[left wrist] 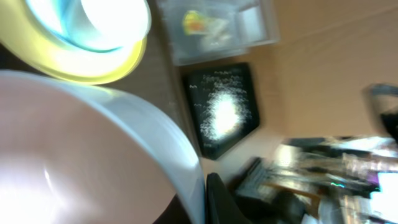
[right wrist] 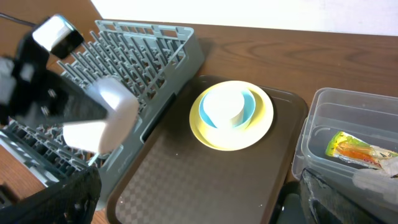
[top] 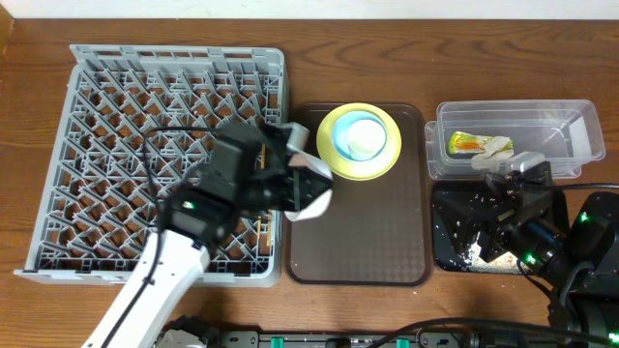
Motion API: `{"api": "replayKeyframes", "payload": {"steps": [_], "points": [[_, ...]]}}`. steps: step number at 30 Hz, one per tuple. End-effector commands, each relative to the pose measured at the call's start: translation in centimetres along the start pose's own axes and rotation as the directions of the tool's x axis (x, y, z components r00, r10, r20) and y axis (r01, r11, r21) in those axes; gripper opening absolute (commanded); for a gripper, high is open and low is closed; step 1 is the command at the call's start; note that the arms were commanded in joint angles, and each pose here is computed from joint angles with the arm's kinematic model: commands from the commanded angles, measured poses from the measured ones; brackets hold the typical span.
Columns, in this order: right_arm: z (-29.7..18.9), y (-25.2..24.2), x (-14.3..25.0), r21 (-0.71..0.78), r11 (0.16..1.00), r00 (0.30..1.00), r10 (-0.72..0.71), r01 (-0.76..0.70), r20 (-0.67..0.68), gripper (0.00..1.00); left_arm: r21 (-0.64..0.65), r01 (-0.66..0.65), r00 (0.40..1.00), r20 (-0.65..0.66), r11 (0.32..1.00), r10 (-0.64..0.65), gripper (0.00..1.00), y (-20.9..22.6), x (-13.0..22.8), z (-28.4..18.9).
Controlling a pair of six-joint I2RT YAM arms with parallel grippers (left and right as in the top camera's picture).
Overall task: Sort waste into correct bins and load items into the dishwasher
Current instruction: 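Carry the white bowl left over the grey dish rack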
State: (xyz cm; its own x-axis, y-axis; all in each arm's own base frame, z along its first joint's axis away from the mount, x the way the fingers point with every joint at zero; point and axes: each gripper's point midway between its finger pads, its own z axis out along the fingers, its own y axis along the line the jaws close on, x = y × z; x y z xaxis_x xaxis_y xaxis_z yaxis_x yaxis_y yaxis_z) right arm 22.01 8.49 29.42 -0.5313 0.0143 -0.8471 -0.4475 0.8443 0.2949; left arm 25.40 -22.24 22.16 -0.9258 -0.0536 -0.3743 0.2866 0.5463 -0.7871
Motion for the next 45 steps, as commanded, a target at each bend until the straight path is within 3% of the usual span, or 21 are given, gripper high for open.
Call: {"api": "replayKeyframes", "payload": {"steps": [1, 5, 12, 18, 35, 40, 45], "points": [[-0.2, 0.4, -0.4, -0.004, 1.000, 1.000, -0.025, 0.025, 0.010, 0.99, 0.322, 0.010, 0.995, -0.100, 0.947, 0.023, 0.08, -3.4, 0.1, -2.9], [-0.2, 0.4, -0.4, -0.004, 1.000, 1.000, -0.025, 0.025, 0.010, 0.99, 0.521, 0.091, 0.989, -0.144, 0.849, -0.018, 0.08, -3.7, -0.8, -6.0], [-0.2, 0.4, -0.4, -0.005, 1.000, 1.000, -0.025, 0.025, 0.010, 0.99, 0.476, 0.236, 0.972, -0.125, 0.847, -0.200, 0.08, 0.7, -2.2, -6.5], [-0.2, 0.4, -0.4, -0.005, 1.000, 1.000, -0.025, 0.025, 0.010, 0.99, 0.461, 0.306, 0.952, -0.118, 0.833, -0.284, 0.08, 2.3, -2.1, -7.1], [-0.2, 0.4, -0.3, -0.005, 1.000, 1.000, -0.023, 0.023, 0.007, 0.99, 0.442, 0.358, 0.925, -0.045, 0.823, -0.378, 0.07, 5.6, 0.6, -8.4], [-0.2, 0.4, -0.3, -0.005, 1.000, 1.000, -0.023, 0.023, 0.007, 0.99, 0.320, 0.411, 0.901, -0.002, 0.854, -0.433, 0.08, 8.9, 1.5, -8.1], [-0.2, 0.4, -0.3, -0.005, 1.000, 1.000, -0.023, 0.023, 0.007, 0.99, 0.309, 0.464, 0.876, -0.024, 0.830, -0.481, 0.08, 9.8, 3.0, -7.5]]}}
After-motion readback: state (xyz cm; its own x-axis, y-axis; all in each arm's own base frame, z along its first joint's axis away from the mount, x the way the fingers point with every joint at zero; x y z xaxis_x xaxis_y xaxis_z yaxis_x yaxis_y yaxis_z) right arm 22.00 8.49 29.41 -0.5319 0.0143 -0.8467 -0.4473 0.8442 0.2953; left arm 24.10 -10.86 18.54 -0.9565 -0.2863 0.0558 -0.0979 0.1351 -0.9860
